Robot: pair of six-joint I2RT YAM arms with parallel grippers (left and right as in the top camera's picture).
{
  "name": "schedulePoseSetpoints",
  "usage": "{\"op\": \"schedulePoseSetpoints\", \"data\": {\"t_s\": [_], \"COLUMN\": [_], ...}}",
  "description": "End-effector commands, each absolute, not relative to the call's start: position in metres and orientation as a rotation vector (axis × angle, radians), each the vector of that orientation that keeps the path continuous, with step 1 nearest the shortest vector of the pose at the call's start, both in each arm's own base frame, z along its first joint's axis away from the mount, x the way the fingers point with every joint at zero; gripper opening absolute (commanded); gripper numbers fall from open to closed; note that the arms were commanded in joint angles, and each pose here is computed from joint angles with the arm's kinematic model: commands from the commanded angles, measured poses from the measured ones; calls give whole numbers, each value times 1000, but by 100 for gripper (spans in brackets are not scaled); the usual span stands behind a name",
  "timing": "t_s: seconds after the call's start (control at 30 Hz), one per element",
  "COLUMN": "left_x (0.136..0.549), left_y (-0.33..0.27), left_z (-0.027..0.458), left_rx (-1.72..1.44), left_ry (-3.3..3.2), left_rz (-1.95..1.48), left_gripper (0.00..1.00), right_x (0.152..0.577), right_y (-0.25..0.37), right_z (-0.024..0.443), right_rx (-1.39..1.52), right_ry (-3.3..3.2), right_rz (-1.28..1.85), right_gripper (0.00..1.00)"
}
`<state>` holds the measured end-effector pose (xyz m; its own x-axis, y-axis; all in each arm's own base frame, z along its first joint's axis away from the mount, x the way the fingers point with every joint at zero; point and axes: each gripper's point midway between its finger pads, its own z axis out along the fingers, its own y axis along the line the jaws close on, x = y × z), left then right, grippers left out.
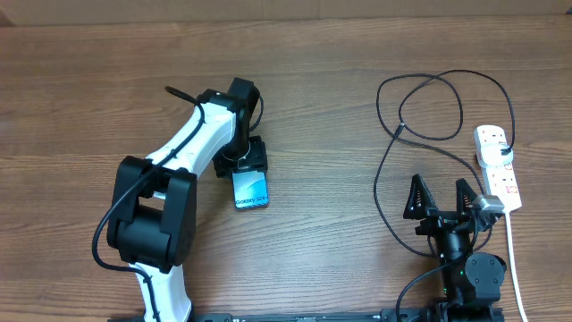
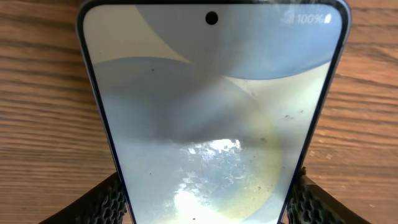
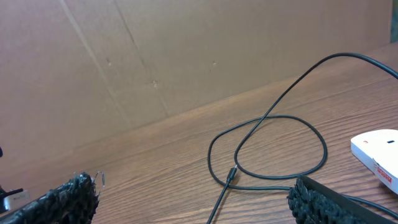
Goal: Plug charger to phone and switch on socket
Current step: 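Lift the phone with the left gripper and tilt it upright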
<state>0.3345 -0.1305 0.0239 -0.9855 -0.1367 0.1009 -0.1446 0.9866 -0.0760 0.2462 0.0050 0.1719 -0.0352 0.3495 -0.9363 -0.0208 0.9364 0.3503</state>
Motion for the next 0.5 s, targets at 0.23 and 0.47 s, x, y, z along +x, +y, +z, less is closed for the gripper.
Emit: {"op": "schedulePoseSetpoints", "data": {"t_s": [0.23,0.47], "left_x": [336,334], "left_y": [-161,-188], "left_z": [58,89], "left_rx": [220,231], "left_ry": [-2944,-2838], "left_rz": [394,643], "left_gripper": [52,50], "right_x": [246,246], "right_y": [3,3], "right_z": [169,169], "right_rx": [262,262], "right_ry": [1581,1581], "right_rz": [290,290], "right_gripper": [100,100]}}
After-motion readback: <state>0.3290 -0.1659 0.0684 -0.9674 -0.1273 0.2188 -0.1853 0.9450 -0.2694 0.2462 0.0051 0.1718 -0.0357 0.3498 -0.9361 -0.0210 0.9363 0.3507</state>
